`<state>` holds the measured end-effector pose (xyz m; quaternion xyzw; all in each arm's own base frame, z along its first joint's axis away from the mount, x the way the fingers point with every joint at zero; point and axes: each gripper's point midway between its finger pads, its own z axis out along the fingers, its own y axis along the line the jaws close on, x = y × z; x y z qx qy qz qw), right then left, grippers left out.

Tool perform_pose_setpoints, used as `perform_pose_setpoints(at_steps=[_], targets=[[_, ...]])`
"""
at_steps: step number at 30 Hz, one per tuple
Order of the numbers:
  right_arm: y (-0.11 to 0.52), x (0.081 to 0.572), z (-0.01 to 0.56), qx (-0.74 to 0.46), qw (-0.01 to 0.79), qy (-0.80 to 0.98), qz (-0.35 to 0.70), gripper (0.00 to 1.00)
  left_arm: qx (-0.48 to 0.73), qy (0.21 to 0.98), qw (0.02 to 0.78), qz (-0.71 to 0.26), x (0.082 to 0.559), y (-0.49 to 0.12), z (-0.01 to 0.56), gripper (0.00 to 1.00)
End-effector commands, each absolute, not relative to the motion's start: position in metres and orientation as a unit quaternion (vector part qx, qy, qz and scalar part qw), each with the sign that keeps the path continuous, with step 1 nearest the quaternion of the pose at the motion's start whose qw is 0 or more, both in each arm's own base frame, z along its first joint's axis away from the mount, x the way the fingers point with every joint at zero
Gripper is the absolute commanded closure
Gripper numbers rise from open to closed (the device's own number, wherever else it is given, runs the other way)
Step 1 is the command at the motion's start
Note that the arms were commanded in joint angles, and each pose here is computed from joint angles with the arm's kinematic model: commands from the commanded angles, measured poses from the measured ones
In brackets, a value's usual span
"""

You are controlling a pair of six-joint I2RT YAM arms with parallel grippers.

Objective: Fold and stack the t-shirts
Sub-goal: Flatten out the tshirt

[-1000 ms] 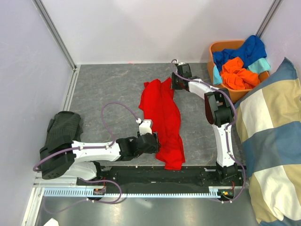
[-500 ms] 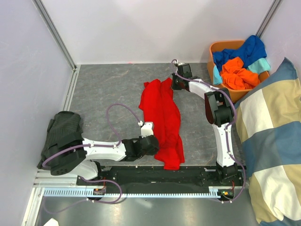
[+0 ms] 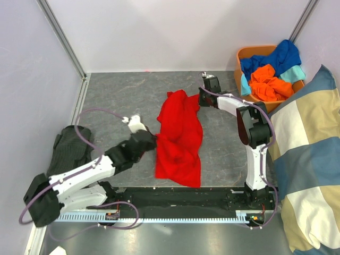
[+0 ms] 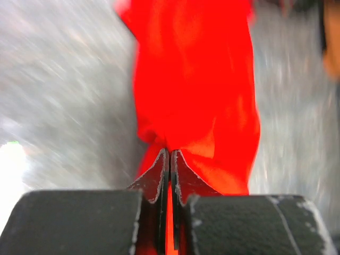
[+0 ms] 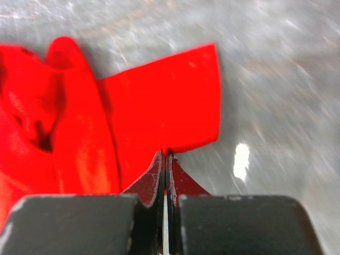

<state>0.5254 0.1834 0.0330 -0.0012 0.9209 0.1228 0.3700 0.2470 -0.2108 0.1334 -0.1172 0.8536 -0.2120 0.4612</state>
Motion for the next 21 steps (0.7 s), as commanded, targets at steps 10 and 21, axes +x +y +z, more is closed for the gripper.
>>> perform_pose_setpoints(at_steps=[10,21], targets=[[0.112,0.451,0.149,0.109,0.473,0.873,0.05,1.0,-0.113,0.837,0.53,-0.075,0.361,-0.129,0.161,0.98],[0.079,0.372,0.152,0.142,0.465,0.873,0.03,1.0,-0.127,0.815,0.562,-0.07,0.462,-0.109,0.185,0.98]])
